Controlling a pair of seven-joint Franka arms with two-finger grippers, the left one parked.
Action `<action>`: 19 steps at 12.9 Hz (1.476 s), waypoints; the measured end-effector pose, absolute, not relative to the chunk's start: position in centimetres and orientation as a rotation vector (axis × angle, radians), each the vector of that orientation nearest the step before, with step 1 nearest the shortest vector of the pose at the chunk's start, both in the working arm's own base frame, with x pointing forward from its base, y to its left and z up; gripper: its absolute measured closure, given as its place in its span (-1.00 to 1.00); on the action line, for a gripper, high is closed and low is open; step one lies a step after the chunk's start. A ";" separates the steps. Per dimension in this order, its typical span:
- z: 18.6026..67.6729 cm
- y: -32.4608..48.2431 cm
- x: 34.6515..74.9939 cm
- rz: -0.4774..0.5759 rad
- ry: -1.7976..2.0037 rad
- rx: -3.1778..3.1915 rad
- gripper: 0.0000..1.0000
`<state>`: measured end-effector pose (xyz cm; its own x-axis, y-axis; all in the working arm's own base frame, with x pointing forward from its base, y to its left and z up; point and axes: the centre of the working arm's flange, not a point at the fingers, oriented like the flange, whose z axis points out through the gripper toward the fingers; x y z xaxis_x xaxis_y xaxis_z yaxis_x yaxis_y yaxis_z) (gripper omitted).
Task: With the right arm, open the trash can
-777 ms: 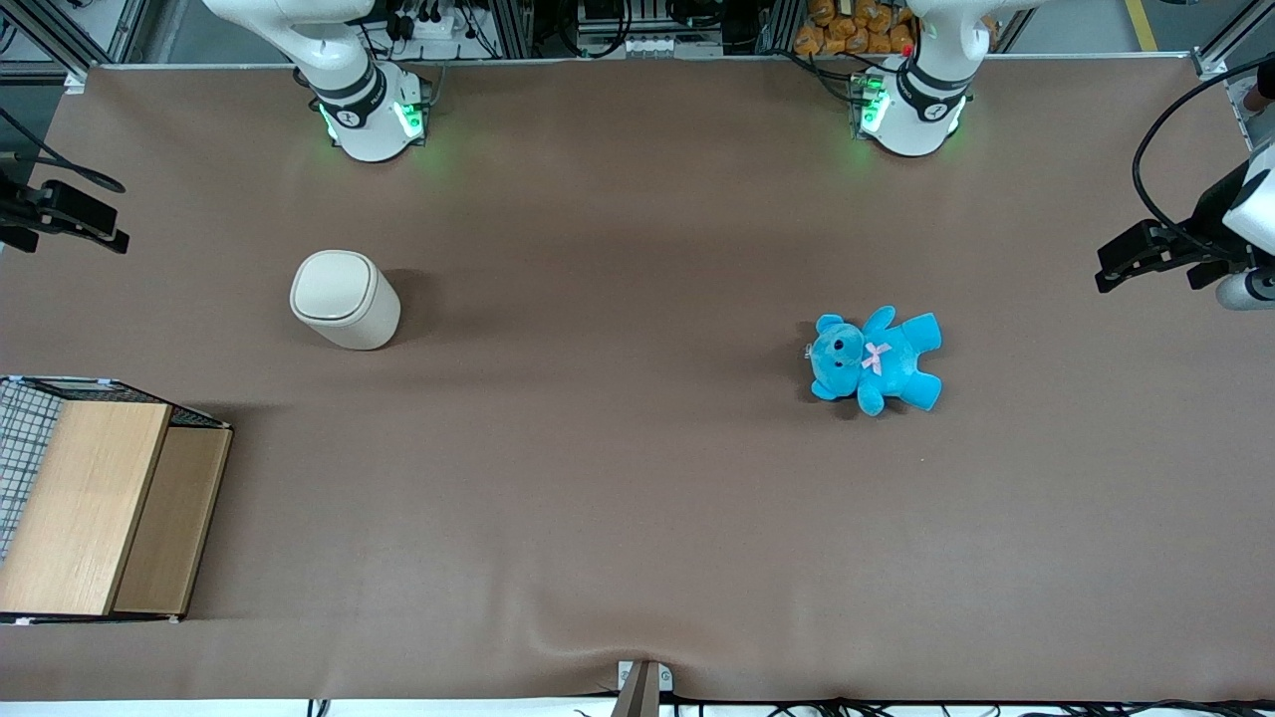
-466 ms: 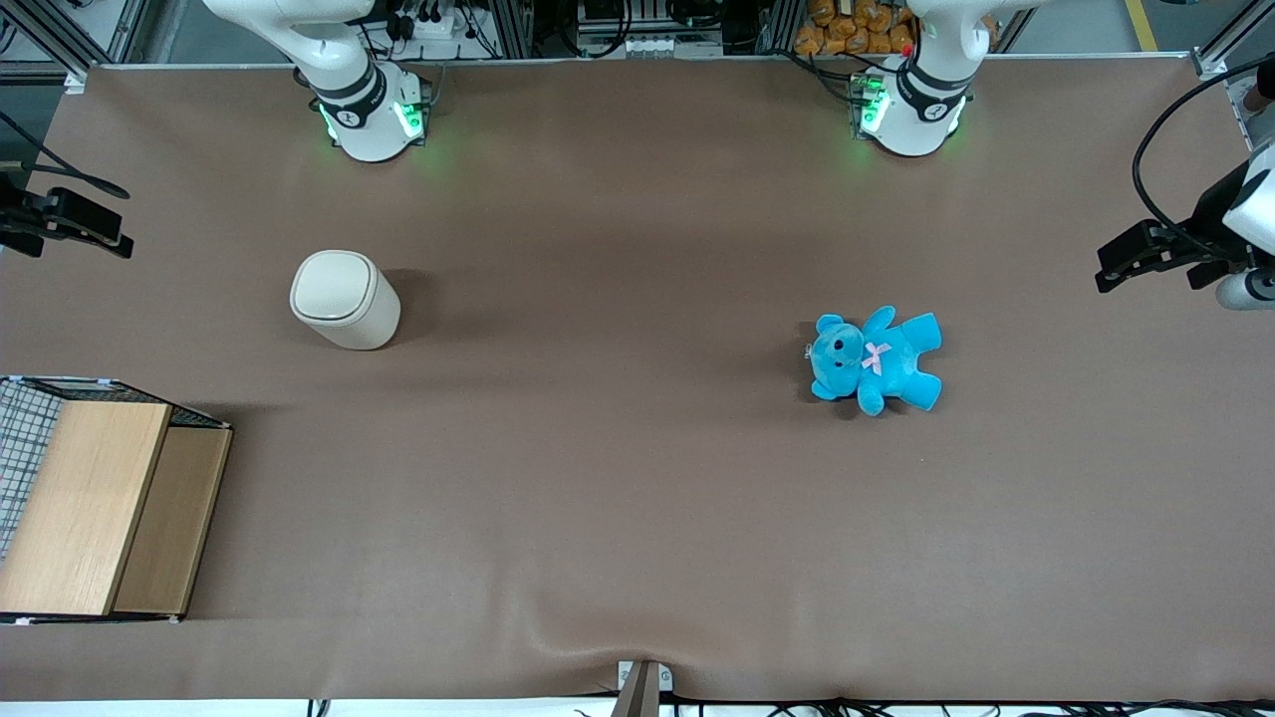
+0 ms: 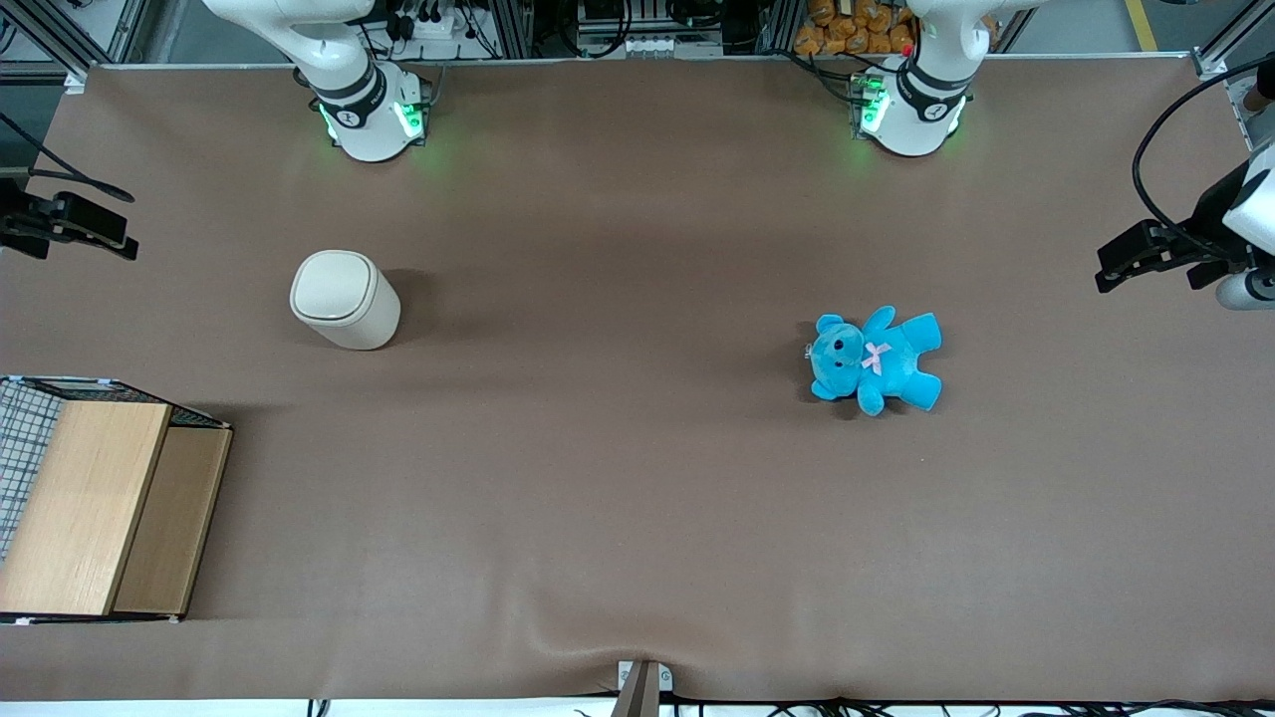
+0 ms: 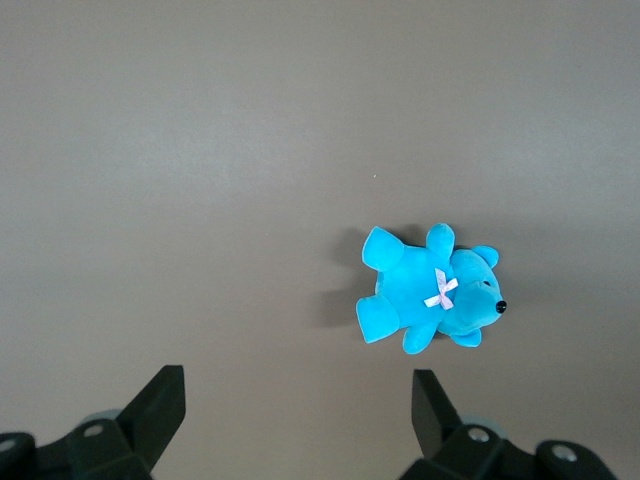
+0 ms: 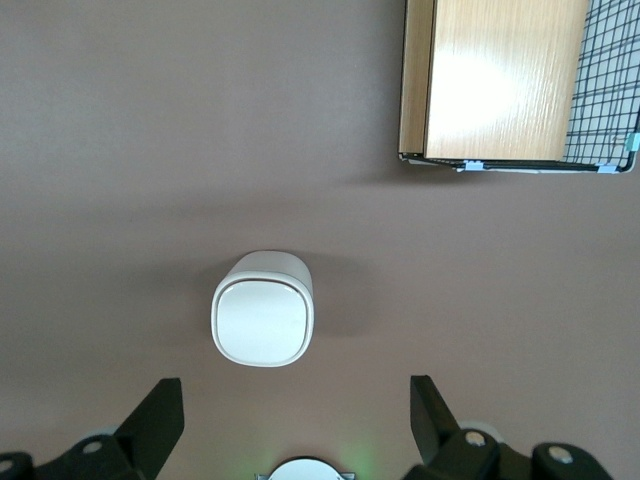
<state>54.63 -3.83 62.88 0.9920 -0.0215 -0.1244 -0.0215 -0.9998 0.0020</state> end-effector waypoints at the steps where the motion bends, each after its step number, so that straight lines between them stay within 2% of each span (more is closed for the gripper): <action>1: 62.6 -3.8 54.6 -0.209 -0.032 3.134 -1.00; 9: 59.7 -0.9 54.1 -0.360 -0.082 3.115 -1.00; 14: 54.8 1.3 53.6 -0.505 -0.108 3.107 -1.00; 17: 51.3 3.0 53.1 -0.552 -0.117 3.090 -0.99; 18: 50.2 3.1 52.8 -0.553 -0.121 3.089 -0.86; 19: 49.0 2.9 52.3 -0.552 -0.126 3.090 -0.61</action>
<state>52.33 2.94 49.00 0.9351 -0.0787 -0.3456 -0.0787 -0.9968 0.0140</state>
